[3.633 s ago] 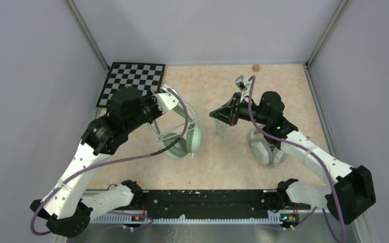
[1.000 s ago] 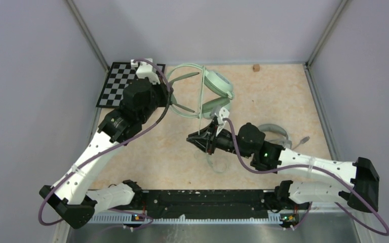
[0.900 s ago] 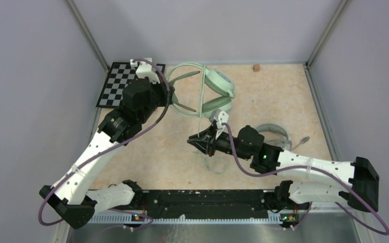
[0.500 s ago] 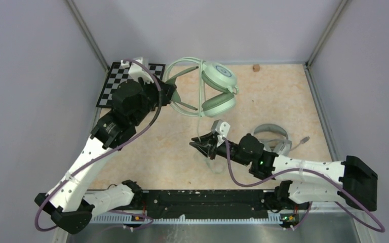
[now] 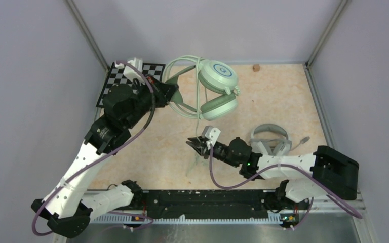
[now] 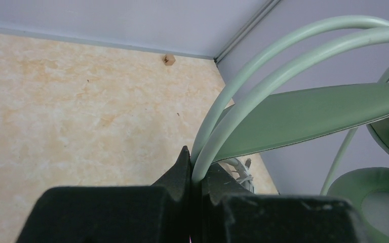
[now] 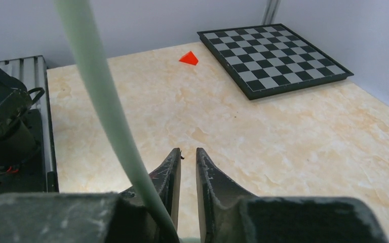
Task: Wrap the headphones
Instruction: Wrap the headphones cable around the headphones.
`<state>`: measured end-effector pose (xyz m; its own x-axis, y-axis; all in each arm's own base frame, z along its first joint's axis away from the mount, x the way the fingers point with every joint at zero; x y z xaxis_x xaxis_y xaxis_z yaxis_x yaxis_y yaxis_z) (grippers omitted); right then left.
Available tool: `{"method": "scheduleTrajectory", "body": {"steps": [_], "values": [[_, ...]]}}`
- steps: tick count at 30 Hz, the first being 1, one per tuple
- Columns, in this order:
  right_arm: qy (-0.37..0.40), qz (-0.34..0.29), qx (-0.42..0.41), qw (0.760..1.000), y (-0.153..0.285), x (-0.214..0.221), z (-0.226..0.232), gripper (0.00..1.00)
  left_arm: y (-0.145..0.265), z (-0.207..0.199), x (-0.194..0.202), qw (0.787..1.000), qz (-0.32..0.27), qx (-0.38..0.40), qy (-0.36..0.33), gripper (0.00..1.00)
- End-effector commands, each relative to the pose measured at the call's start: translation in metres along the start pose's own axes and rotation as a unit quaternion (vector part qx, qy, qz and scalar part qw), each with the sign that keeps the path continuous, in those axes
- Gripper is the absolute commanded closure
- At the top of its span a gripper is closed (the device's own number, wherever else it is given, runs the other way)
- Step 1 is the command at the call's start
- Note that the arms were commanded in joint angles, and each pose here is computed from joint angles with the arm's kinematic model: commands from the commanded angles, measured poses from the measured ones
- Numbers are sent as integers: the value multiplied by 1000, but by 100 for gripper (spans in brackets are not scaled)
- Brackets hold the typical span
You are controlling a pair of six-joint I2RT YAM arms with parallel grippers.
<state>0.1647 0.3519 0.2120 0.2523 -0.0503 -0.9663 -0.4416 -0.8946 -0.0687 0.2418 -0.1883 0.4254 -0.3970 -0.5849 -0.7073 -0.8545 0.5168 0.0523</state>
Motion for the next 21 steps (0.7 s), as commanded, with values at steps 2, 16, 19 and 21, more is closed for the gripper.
{"method": "scheduleTrajectory", "body": {"steps": [2, 16, 19, 21], "values": [[-29, -55, 20, 998, -4, -5, -16, 90, 32, -57, -46, 991, -67, 112, 42, 100], [-140, -68, 96, 983, 42, 4, -95, 100, 60, -43, 18, 966, 149, 149, -149, 100], [-145, -72, 117, 980, 54, -1, -112, 100, 57, -22, 7, 971, 130, 77, -184, 100], [-142, -72, 129, 979, 60, -5, -118, 100, 56, -15, -1, 973, 106, 53, -197, 100]]}}
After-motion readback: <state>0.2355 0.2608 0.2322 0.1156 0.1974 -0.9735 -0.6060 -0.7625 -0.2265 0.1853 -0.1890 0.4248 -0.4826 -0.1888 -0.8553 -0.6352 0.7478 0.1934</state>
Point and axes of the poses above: each gripper's point midway between its finger pads, its own y axis back along the fingers, its own z axis along the line the jaws close on, x = y × z, the point moved 3 cm from there along y, back along the fingers, and after that the axes turned 9 degrees about y, right-handed, at the moved point
